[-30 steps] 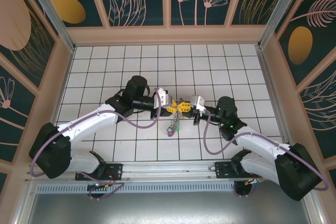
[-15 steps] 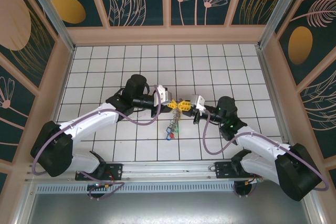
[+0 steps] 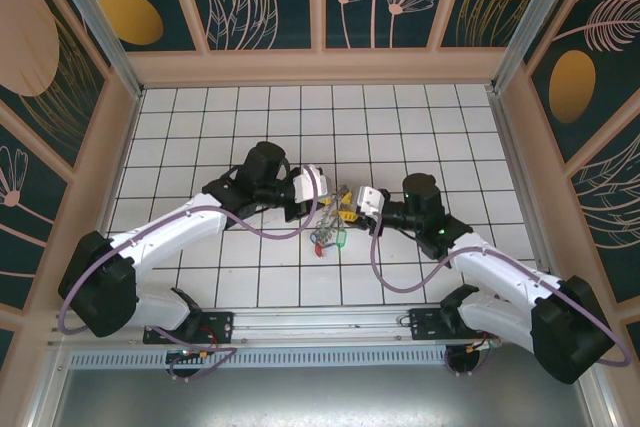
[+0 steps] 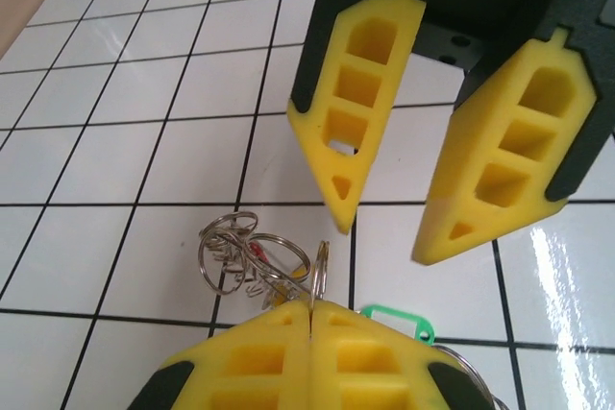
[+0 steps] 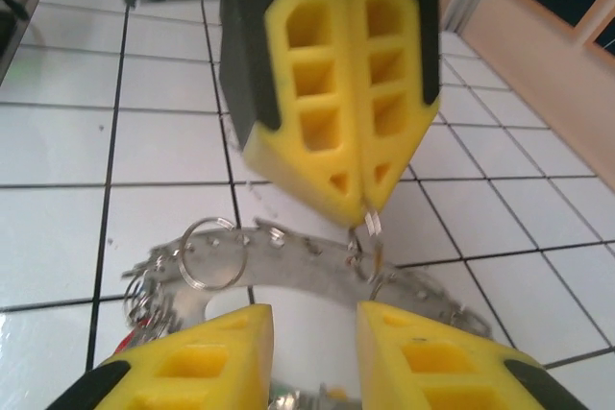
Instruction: Put the keys on the keyring
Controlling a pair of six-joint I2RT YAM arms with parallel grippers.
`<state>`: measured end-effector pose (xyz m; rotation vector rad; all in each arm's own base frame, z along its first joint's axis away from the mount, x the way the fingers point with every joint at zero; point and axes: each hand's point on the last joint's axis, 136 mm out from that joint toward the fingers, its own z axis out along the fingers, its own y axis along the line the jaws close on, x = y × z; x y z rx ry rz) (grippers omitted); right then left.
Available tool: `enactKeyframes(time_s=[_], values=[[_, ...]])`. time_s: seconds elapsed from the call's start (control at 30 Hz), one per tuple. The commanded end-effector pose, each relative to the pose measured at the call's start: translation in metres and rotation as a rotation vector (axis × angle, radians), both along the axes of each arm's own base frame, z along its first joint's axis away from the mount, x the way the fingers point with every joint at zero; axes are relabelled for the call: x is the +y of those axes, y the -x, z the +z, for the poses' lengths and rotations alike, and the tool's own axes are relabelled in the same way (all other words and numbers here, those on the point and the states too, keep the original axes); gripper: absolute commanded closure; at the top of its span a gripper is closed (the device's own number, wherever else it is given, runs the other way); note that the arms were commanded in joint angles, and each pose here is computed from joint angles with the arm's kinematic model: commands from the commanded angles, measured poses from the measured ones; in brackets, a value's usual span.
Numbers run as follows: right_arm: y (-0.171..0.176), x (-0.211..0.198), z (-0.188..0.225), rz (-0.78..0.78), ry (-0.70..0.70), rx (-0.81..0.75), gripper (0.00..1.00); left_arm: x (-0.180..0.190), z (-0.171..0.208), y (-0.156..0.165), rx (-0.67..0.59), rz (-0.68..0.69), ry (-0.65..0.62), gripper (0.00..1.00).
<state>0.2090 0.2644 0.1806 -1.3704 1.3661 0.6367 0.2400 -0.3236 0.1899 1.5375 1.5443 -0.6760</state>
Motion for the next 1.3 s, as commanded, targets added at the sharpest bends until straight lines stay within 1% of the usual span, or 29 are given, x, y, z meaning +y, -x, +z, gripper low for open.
enactKeyframes(time_s=[0.0, 0.07, 0.1, 0.23, 0.37, 0.53, 0.73, 0.77, 0.8, 0.83, 0.93, 0.97, 1.0, 1.03, 1.07, 1.13, 1.2, 1.27], values=[[0.002, 0.002, 0.006, 0.031, 0.040, -0.016, 0.69, 0.000, 0.010, -0.005, -0.063, -0.014, -0.016, 1.00], [0.000, 0.003, 0.008, 0.026, 0.035, -0.008, 0.69, 0.001, 0.007, -0.003, -0.061, -0.025, -0.028, 1.00], [-0.001, 0.004, 0.010, 0.024, 0.033, -0.006, 0.68, -0.002, 0.017, -0.005, -0.081, -0.029, -0.015, 1.00], [-0.007, 0.006, 0.016, 0.010, 0.026, -0.001, 0.66, -0.003, 0.015, -0.001, -0.067, -0.062, -0.027, 1.00], [-0.010, 0.011, 0.016, 0.032, 0.037, 0.016, 0.66, -0.004, 0.011, 0.003, -0.052, -0.084, -0.038, 1.00], [-0.016, 0.015, 0.014, 0.030, 0.039, 0.014, 0.74, -0.005, 0.008, 0.008, -0.032, -0.107, -0.038, 1.00], [-0.017, 0.017, 0.009, 0.043, 0.053, 0.031, 0.74, -0.006, 0.007, 0.009, -0.028, -0.117, -0.040, 1.00], [-0.015, 0.018, 0.007, 0.052, 0.051, 0.037, 0.78, -0.006, 0.007, 0.009, -0.026, -0.118, -0.040, 1.00], [-0.014, 0.019, 0.007, 0.060, 0.048, 0.043, 0.84, -0.006, 0.007, 0.009, -0.025, -0.118, -0.041, 1.00], [-0.013, 0.020, 0.008, 0.070, 0.043, 0.048, 0.87, -0.006, 0.006, 0.009, -0.023, -0.118, -0.041, 1.00], [-0.012, 0.022, 0.008, 0.079, 0.032, 0.060, 0.87, -0.006, 0.007, 0.010, -0.019, -0.122, -0.037, 1.00], [-0.012, 0.022, 0.007, 0.079, 0.031, 0.063, 0.89, -0.006, 0.007, 0.011, -0.017, -0.128, -0.035, 1.00], [-0.011, 0.022, 0.007, 0.082, 0.029, 0.064, 0.92, -0.007, 0.007, 0.013, -0.014, -0.134, -0.032, 1.00], [-0.011, 0.023, 0.007, 0.083, 0.028, 0.068, 0.98, -0.007, 0.007, 0.014, -0.011, -0.138, -0.030, 1.00], [-0.012, 0.023, 0.006, 0.083, 0.027, 0.073, 1.00, -0.007, 0.007, 0.014, -0.009, -0.138, -0.029, 1.00], [-0.011, 0.024, 0.006, 0.083, 0.013, 0.084, 1.00, -0.008, 0.010, 0.014, -0.002, -0.133, -0.014, 1.00], [-0.010, 0.023, 0.010, 0.077, -0.031, 0.084, 1.00, -0.010, 0.014, 0.012, 0.004, -0.117, 0.009, 1.00], [-0.010, 0.019, 0.022, 0.061, -0.107, 0.072, 1.00, -0.010, 0.015, 0.010, 0.003, -0.098, 0.031, 0.90]])
